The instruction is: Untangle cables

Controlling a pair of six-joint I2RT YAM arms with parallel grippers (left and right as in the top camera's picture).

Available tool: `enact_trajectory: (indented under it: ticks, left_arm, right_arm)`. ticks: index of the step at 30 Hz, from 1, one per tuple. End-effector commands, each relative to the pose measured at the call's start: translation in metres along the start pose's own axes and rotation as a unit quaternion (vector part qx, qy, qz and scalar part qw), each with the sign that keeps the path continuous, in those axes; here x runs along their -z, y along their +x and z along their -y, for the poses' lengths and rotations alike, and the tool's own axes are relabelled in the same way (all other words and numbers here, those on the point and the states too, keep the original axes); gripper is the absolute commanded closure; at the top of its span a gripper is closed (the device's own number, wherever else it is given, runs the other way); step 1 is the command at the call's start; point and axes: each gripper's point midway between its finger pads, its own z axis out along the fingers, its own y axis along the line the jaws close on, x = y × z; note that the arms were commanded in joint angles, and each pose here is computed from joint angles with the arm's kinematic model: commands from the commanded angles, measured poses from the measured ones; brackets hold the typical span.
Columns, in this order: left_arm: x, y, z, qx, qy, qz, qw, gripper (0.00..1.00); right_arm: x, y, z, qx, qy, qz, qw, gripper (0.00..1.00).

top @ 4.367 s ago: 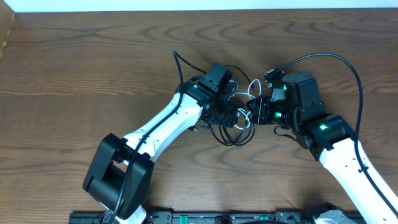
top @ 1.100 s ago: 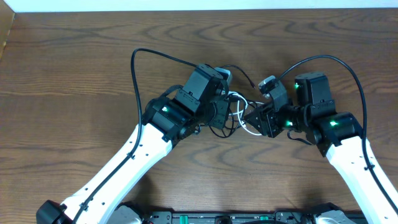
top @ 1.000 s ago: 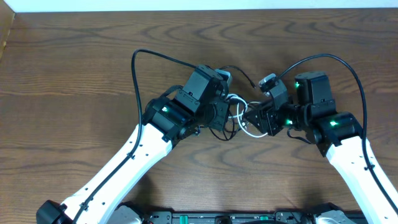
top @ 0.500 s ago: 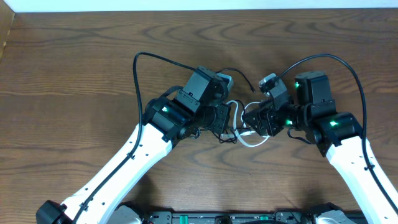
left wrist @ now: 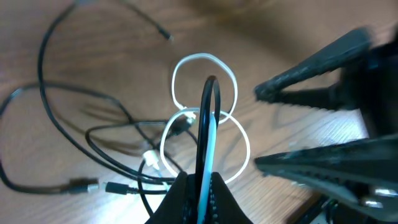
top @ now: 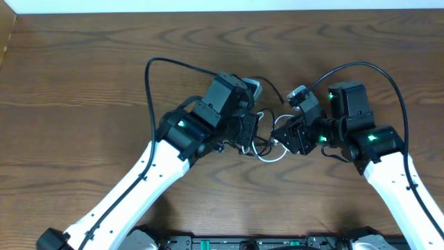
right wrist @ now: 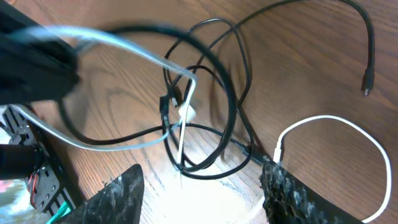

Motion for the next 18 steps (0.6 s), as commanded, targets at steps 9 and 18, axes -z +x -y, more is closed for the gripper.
enact_trajectory:
  ticks: [9, 18]
  left_arm:
    - [0.068, -0.022, 0.050, -0.044, 0.104, 0.098, 0.989, 0.93]
    - [0.087, -0.025, 0.063, -0.057, 0.134, 0.121, 0.982, 0.93]
  right_arm:
    - [0.000, -0.024, -0.002, 0.017, -0.001, 0.044, 0.999, 0.50]
    - [0.003, -0.046, -0.009, 0.007, -0.023, 0.088, 0.996, 0.71]
